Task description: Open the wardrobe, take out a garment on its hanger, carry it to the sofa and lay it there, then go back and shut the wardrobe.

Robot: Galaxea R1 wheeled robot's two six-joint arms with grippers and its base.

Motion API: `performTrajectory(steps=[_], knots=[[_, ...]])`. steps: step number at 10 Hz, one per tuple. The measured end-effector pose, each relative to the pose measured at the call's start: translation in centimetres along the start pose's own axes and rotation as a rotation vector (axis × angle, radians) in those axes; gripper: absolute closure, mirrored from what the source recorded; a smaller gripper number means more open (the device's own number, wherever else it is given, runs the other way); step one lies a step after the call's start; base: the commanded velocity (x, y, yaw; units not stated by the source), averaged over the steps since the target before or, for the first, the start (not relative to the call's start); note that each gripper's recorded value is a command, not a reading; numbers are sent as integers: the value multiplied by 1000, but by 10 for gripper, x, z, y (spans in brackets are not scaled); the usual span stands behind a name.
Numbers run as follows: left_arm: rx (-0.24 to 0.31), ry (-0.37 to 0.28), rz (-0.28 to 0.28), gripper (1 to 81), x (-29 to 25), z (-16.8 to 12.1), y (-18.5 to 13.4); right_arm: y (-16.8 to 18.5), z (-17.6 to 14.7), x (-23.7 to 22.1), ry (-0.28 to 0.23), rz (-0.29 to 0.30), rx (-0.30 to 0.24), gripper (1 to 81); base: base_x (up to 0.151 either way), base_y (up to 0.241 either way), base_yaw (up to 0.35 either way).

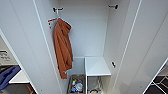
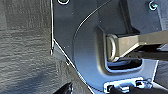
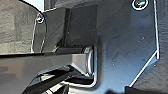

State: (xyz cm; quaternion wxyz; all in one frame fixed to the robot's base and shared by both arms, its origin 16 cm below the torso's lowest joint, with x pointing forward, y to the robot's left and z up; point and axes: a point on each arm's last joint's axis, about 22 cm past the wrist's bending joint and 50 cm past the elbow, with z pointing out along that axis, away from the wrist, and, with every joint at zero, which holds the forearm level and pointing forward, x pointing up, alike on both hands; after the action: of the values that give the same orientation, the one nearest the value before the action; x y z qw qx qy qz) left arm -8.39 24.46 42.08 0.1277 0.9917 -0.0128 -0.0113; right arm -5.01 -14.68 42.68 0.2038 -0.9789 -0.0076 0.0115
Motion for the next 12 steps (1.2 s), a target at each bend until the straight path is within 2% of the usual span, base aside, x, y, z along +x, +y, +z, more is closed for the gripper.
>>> performTrajectory(steps=[1, 2, 4, 5, 6, 7, 9, 10, 12], knots=[[24, -2, 17, 10, -1, 0, -5, -4, -3, 1, 2, 3, 30, 10, 0, 0, 0], [18, 9, 10, 10, 0, 0, -4, -4, -8, 5, 5, 4, 49, 10, 0, 0, 0], [-45, 57, -7, 10, 13, -2, 8, 24, -31, 30, 41, -2, 71, 10, 0, 0, 0], [-74, 70, -25, 10, 18, -9, 4, 54, -51, 39, 61, 2, 60, 10, 0, 0, 0], [-90, 94, -29, 10, 27, -20, -12, 85, -70, 41, 70, 11, 36, 10, 0, 0, 0], [-83, 127, -34, 10, 34, -38, -43, 108, -87, 43, 79, 31, 17, 10, 0, 0, 0], [-29, 187, -40, 10, 37, -85, -123, 130, -114, 64, 140, 92, 27, 10, 0, 0, 0], [-36, 236, -44, 10, 47, -106, -142, 136, -131, 80, 181, 114, 46, 10, 0, 0, 0], [-130, 356, -74, 10, 78, -145, -139, 158, -165, 116, 252, 177, 59, 10, 0, 0, 0]])
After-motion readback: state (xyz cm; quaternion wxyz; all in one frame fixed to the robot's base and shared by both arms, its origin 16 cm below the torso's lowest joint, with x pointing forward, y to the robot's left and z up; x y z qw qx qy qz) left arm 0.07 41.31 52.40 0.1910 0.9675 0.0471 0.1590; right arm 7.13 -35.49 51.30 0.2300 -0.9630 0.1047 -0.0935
